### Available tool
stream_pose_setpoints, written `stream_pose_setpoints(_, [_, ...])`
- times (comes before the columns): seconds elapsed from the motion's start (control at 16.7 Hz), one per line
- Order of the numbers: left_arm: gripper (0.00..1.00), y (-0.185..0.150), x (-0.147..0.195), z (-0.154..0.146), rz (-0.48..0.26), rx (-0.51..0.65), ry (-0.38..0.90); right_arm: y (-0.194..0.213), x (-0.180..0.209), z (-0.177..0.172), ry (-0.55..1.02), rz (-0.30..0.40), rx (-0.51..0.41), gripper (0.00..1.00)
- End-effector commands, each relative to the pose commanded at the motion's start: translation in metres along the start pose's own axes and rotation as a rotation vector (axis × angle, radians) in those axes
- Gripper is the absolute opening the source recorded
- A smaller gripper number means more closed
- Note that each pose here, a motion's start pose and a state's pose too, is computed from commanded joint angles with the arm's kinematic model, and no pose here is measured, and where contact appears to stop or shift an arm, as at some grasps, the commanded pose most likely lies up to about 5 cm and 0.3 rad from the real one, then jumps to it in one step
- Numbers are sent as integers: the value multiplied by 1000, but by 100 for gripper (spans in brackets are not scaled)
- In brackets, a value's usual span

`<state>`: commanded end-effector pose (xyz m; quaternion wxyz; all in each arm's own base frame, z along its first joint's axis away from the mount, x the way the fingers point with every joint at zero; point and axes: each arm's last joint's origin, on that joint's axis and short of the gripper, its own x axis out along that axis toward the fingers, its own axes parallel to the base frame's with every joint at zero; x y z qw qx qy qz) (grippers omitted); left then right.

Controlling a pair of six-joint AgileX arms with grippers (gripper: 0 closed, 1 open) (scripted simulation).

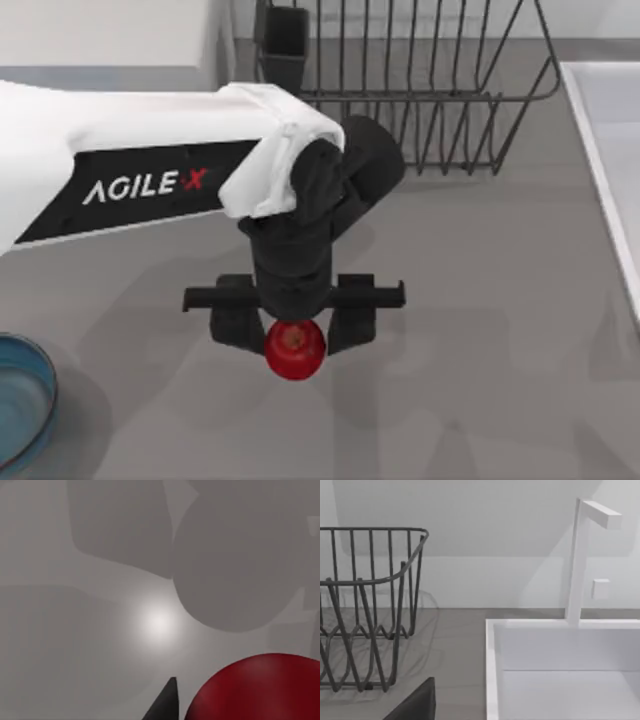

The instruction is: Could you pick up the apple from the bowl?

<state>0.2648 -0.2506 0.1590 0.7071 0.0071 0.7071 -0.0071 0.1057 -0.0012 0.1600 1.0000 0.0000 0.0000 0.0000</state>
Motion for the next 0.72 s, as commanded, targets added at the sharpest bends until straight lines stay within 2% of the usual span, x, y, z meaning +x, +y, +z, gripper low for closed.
stream_pose_setpoints(0.36, [98, 0, 0, 0, 0, 0, 0, 0, 0, 0, 0, 0, 0, 100])
stream_pose_setpoints(0.72, [100, 0, 0, 0, 0, 0, 0, 0, 0, 0, 0, 0, 0, 100])
